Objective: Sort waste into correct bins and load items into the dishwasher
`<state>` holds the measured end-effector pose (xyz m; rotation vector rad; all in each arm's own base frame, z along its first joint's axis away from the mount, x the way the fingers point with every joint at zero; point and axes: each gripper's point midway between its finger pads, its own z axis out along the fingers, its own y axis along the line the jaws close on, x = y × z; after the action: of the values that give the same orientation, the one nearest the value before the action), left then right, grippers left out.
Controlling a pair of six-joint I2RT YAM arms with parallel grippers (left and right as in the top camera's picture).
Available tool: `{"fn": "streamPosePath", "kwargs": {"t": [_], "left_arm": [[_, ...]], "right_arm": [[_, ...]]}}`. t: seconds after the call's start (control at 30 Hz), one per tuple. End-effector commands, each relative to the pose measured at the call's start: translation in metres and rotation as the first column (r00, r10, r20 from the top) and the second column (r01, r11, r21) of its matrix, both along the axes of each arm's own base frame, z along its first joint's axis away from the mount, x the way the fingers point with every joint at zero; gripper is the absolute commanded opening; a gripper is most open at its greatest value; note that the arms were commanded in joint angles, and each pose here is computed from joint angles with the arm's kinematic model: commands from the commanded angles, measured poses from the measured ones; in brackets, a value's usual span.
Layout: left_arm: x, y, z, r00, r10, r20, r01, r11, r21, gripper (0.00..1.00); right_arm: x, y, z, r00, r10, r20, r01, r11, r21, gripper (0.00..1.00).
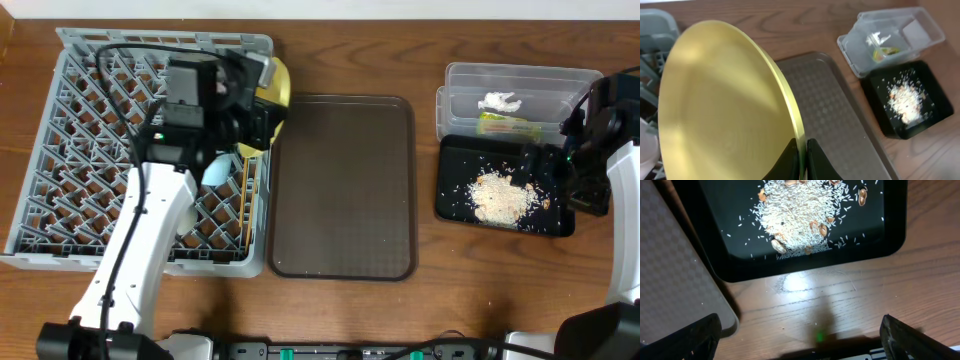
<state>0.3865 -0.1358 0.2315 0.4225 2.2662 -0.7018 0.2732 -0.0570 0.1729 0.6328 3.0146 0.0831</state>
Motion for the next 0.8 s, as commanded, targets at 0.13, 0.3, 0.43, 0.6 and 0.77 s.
{"fn": "streamPosePath", "kwargs": {"t": [0.13,0.3,0.43,0.6,0.77], "left_arm": [[0.003,-0.001,-0.026,0.995,-0.013,-0.098,0.009,0.999,-0.045,0.08],[0.006,-0.001,-0.041,0.991,-0.012,-0.137,0.006,0.999,-0.043,0.08],[0.008,-0.002,-0.039,0.990,0.000,-0.139,-0.008,0.999,-0.054,0.08],[0.009,-0.002,-0.038,0.991,0.002,-0.136,-0.010,0.998,-0.056,0.08],[0.009,-0.006,-0.032,0.991,-0.006,-0.136,-0.007,0.995,-0.097,0.08]], "right_arm": [[0.000,0.000,0.007,1.000,-0.003,0.027,0.003,1.000,-0.002,0.99],[0.001,0.000,0.007,1.000,-0.002,0.027,0.002,1.000,-0.002,0.99],[0.001,0.000,0.007,1.000,-0.002,0.028,0.002,1.000,-0.002,0.99],[0.001,0.000,0.007,1.000,-0.002,0.027,0.002,1.000,-0.002,0.99],[0.001,0.000,0.007,1.000,-0.002,0.027,0.002,1.000,-0.002,0.99]]}}
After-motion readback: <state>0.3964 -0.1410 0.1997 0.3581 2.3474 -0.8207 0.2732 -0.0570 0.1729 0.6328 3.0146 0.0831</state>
